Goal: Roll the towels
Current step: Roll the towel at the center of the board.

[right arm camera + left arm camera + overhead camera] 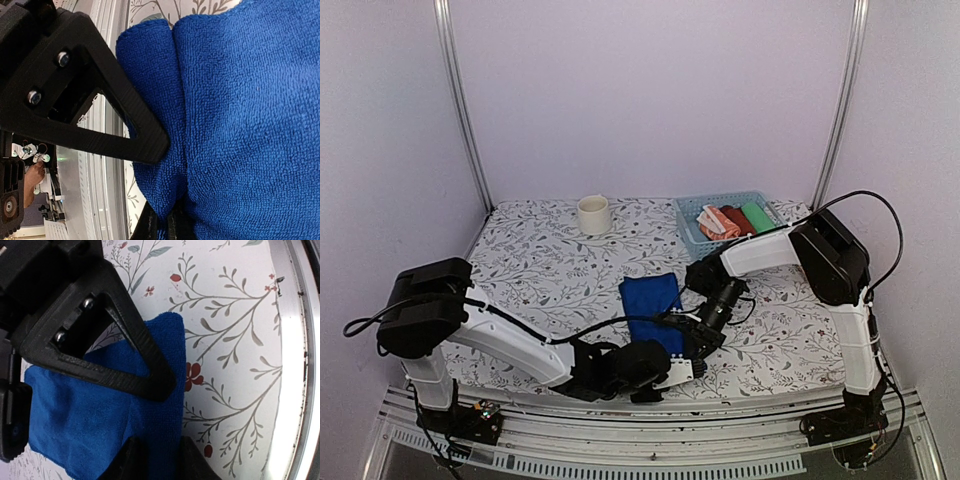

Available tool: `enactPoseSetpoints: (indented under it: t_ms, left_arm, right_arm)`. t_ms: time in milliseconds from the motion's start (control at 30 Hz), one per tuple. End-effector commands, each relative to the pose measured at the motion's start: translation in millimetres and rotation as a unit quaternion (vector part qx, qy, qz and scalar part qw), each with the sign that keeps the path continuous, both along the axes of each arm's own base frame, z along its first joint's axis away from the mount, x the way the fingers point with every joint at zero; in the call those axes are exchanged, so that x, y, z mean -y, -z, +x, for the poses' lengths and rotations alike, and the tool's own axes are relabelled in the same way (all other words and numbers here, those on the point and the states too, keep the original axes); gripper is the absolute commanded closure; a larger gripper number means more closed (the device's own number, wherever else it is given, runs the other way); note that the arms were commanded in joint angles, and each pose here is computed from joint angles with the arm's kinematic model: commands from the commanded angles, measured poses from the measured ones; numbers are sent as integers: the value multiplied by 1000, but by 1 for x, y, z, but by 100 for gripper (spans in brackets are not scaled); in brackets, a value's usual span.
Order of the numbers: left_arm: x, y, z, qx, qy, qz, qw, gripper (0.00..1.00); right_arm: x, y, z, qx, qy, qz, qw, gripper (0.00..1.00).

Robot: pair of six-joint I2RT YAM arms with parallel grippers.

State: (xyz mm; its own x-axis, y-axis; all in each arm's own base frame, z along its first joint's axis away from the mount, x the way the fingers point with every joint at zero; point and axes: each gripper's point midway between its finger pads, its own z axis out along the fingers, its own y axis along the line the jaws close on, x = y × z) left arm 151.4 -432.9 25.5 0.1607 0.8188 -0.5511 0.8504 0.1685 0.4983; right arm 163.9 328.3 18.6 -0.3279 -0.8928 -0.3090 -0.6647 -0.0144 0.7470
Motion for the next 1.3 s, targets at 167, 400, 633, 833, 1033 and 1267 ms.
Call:
enactPoseSetpoints:
  t_ms: [167, 400, 633, 833, 1033, 1267]
  left_arm:
    - [-6, 6, 0, 13, 8, 26, 1000, 76]
    - [3, 3, -15, -77, 24, 14, 997, 100]
    - [-2, 6, -22, -328, -13, -25, 944, 100]
    - [-16, 28, -16, -564, -84, -51, 820, 100]
    - [-9, 15, -11, -683, -86, -87, 720, 100]
    - [-15, 26, 2, -733, -131, -104, 659, 100]
  right_arm:
    - [10, 18, -3, 5, -10, -27, 1000, 96]
    - [12, -9, 5, 36, -5, -7, 999, 71]
    - [32, -108, 55, 165, 63, 92, 980, 49]
    - [41, -126, 48, 246, 89, 126, 957, 55]
    - [31, -81, 12, 361, 11, 93, 928, 58]
    - [-1, -51, 10, 468, -40, 67, 880, 57]
